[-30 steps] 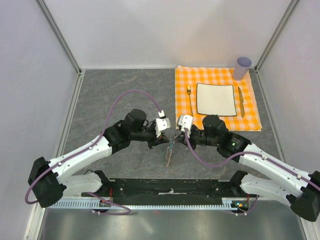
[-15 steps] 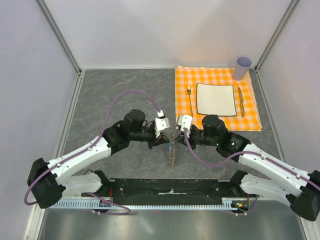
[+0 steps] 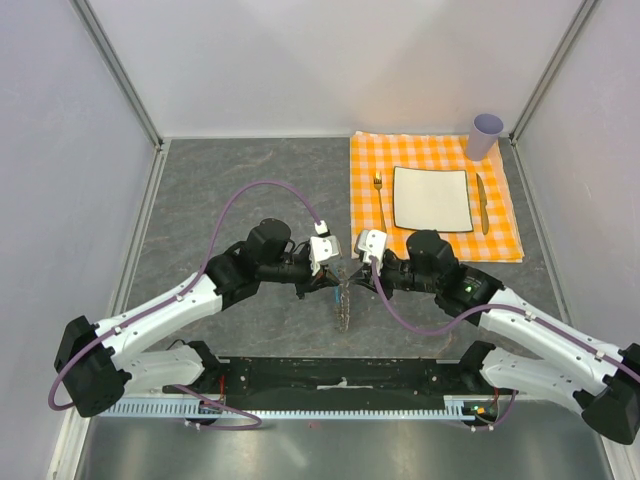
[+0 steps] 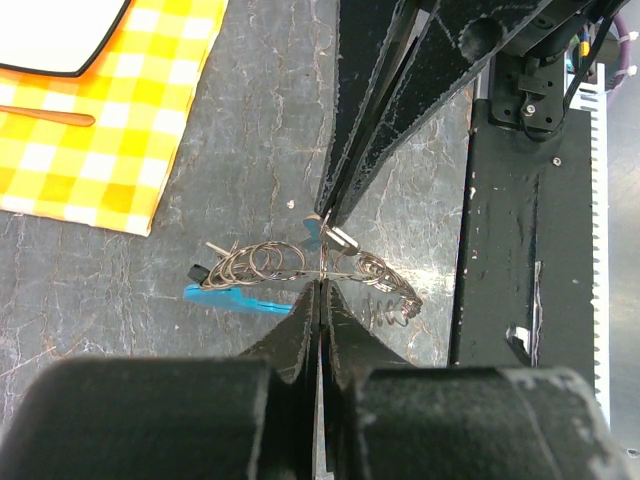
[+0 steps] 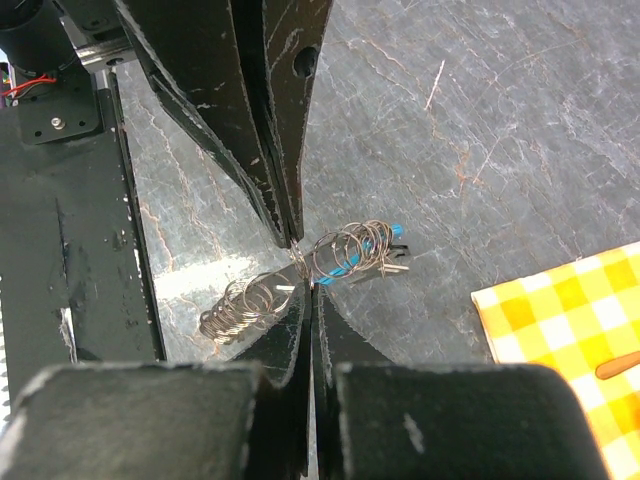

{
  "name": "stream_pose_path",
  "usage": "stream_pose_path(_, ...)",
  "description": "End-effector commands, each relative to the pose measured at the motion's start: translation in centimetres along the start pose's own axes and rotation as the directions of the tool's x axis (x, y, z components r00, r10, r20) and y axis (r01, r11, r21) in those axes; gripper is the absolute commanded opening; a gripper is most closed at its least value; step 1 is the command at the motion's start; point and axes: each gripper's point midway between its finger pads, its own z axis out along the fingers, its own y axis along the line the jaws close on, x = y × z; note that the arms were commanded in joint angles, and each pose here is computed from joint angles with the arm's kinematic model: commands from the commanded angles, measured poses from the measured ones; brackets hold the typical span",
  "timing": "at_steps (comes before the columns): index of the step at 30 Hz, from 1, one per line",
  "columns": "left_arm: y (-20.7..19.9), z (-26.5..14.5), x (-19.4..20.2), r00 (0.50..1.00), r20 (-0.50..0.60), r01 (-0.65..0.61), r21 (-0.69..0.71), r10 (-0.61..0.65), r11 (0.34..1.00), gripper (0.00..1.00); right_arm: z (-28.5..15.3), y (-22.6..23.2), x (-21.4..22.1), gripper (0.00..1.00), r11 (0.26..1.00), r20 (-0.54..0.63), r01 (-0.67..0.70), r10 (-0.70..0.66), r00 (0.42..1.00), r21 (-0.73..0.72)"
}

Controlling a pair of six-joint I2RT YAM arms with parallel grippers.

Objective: Put the keys on the keyring

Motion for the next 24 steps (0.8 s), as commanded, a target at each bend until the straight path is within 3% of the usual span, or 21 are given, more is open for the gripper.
stream_pose_path(1, 0.27, -0.39, -2.29, 0.997, 0.074, -0.024, -0.025, 0.026, 0.999, 0.02, -0.25, 0.11, -1.39, 0.0, 1.0, 0.061, 0.026, -0.026, 0.998, 0.002)
stream_pose_path(24, 0.21, -0.35, -2.51, 0.996, 0.085, -0.026, -0.023, 0.028, 0.999, 0.02, 0.18, 0.51, -1.17, 0.0, 0.999, 0.053, 0.023, -0.022, 0.998, -0.03)
